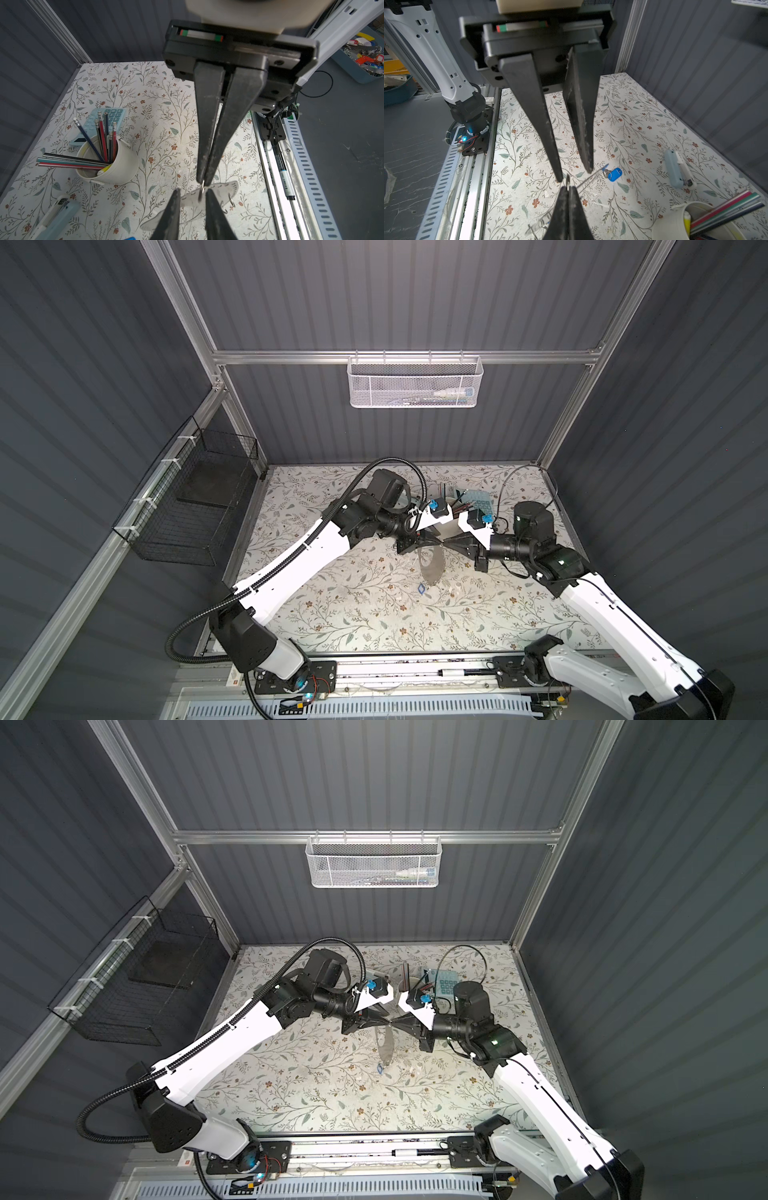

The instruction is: Put the keys on the keyring

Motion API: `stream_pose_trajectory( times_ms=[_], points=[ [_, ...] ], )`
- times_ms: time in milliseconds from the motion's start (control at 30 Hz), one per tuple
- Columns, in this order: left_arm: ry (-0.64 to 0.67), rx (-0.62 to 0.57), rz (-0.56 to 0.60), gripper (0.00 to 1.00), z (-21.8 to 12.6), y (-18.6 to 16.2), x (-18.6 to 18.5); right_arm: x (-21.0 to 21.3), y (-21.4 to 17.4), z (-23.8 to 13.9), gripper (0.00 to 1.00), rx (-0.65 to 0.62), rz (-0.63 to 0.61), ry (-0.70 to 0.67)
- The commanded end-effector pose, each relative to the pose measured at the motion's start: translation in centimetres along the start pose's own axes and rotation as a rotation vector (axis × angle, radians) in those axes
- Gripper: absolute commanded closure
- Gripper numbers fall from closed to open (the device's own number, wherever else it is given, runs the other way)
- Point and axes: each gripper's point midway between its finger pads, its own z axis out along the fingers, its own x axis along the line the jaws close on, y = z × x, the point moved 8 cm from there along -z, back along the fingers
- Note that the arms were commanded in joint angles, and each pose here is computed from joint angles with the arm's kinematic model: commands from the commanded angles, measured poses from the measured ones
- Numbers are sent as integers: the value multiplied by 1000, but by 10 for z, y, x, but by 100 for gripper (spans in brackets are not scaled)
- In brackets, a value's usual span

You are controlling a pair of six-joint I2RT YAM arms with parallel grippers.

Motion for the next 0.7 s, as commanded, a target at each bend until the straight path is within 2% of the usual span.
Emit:
stream_pose_trajectory(
  times_ms=[0, 133, 367, 500, 567, 667],
  points=[
    [-8, 3, 17, 82, 0, 5, -1, 1, 15, -3, 100, -45, -35, 11],
    [-8, 7, 15, 88, 2, 5, -1, 1, 15, -2, 100, -47, -29, 18],
    [-25, 12, 13, 86, 6, 4, -2, 1, 14, -1, 100, -49, -26, 20],
    [-26, 20, 13, 88, 8, 3, -2, 1, 14, -2, 100, -50, -29, 18],
    [-31, 27, 11, 90, 9, 2, -2, 1, 15, -2, 100, -51, -30, 15],
    [-34, 30, 6, 100, 11, 2, -2, 1, 15, -3, 100, -51, -28, 14]
  ],
)
